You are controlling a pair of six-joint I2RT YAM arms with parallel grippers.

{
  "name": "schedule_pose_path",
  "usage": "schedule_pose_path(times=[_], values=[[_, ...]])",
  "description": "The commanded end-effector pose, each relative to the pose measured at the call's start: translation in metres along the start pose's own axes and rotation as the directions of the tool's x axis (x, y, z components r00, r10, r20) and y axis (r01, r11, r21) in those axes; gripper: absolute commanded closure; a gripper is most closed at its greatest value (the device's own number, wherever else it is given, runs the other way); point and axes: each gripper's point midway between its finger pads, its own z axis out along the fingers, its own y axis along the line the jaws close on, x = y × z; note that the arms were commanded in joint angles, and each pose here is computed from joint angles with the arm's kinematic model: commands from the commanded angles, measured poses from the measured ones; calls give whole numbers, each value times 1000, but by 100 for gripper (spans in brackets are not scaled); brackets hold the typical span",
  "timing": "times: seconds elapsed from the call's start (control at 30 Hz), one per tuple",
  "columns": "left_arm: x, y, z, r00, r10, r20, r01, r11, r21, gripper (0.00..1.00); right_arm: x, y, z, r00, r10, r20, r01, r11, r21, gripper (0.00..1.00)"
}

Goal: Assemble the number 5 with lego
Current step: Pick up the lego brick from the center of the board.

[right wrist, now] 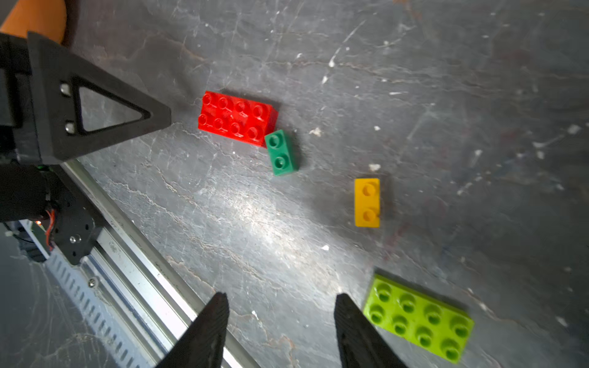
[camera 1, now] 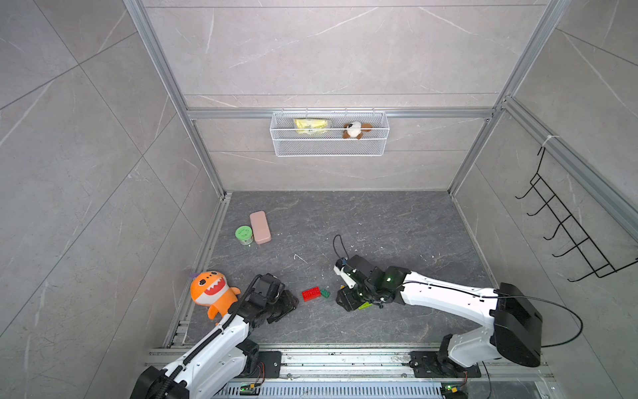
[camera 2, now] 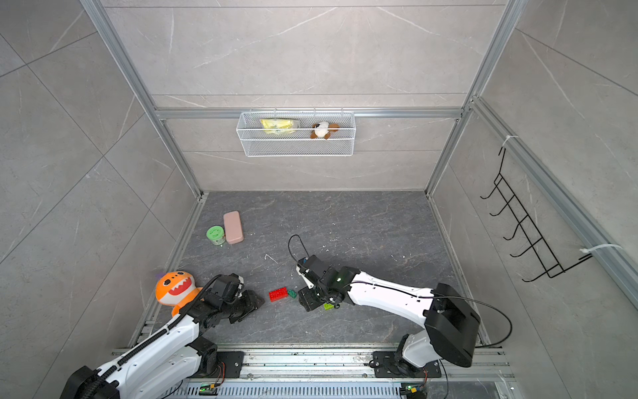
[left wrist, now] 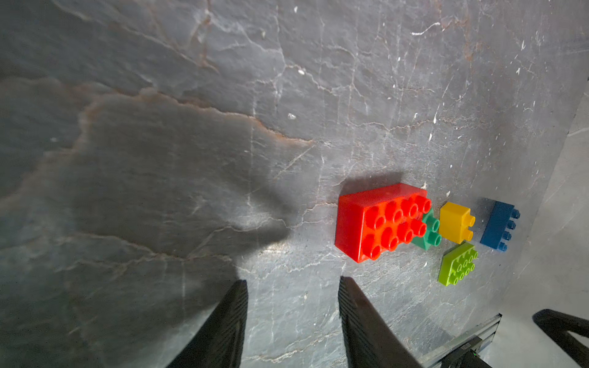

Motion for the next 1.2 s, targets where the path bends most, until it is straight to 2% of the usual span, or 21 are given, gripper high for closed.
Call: schedule_pose_path(times=[0.0,0.53,0.87,0.97,1.17], values=[[-4,-12,-1,1000,-15,13,15,999,46,49,-9,8,3,997,-73,3,73,997,38,42],[-2,-4,0,999,-49,20,48,998,30,47,-25,17,54,985,-165,-51,169,983,78,43],[-2,0,0,997,-63,33,63,998,24,47,-28,11,74,979,-188,-73,196,974,115,48],[-3,-1,1,997,-64,34,63,998,26,46,-28,8,80,978,-191,-82,201,971,129,52],[-3,-1,4,998,-65,25,64,998,22,46,-35,6,85,976,-205,-76,214,965,151,52]])
